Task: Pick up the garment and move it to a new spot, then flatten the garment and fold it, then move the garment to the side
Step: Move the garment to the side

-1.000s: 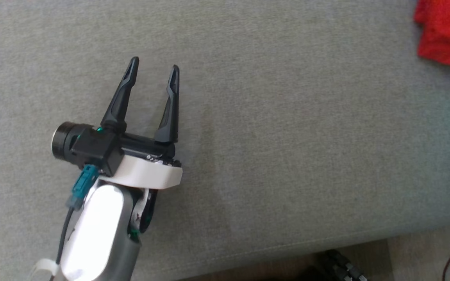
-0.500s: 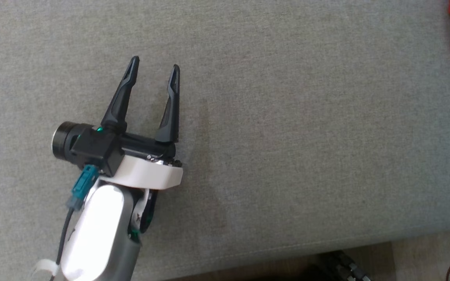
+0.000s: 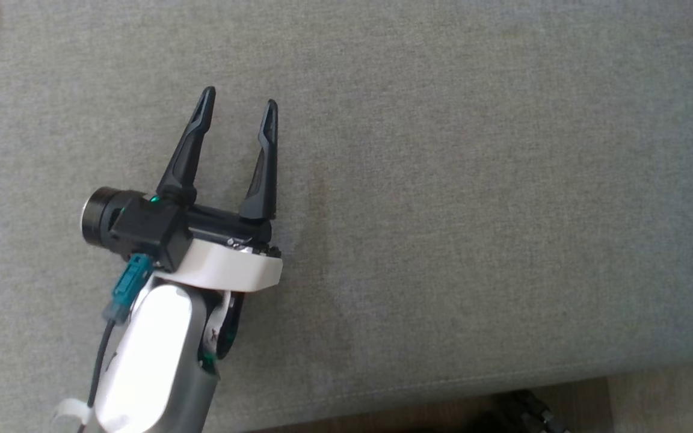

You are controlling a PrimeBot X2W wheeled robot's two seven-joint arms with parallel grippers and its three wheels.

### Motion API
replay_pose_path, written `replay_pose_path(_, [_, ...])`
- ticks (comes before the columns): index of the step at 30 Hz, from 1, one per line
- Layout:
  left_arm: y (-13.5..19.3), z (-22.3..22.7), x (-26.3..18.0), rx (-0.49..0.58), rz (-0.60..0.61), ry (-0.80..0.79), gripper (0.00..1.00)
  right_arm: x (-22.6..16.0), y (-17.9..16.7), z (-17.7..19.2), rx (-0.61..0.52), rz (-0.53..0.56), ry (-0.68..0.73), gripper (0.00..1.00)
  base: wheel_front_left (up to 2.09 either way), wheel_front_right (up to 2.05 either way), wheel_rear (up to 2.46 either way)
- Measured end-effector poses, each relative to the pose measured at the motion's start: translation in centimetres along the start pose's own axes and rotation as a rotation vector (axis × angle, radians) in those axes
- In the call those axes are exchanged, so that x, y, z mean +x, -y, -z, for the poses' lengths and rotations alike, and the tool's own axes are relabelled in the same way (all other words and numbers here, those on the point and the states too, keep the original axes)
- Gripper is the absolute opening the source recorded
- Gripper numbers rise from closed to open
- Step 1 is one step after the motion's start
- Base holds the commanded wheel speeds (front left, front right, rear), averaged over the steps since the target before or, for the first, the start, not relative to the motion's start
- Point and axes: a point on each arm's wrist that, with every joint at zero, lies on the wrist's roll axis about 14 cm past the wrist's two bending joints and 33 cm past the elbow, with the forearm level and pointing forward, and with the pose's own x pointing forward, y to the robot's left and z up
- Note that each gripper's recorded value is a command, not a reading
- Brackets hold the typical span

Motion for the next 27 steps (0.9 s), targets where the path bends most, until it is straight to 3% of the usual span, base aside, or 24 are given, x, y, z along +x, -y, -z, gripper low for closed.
replay_pose_path(6, [-0.1, -1.4, -0.3, 0.008, -0.011, 0.024, 1.00, -0.7, -2.3, -3.5, 0.026, -0.058, 0.128, 1.00, 0.00, 0.00, 0.00])
replay_pose_path(17, [-2.4, -5.4, -1.7, 0.038, -0.122, 0.091, 1.00, -5.7, -8.2, -11.2, 0.230, -0.244, 0.401, 1.00, 0.00, 0.00, 0.00])
replay_pose_path(27, [-4.5, -7.7, -6.4, 0.055, -0.245, 0.100, 1.00, -14.0, -12.3, -12.0, 0.371, -0.386, 0.544, 1.00, 0.00, 0.00, 0.00])
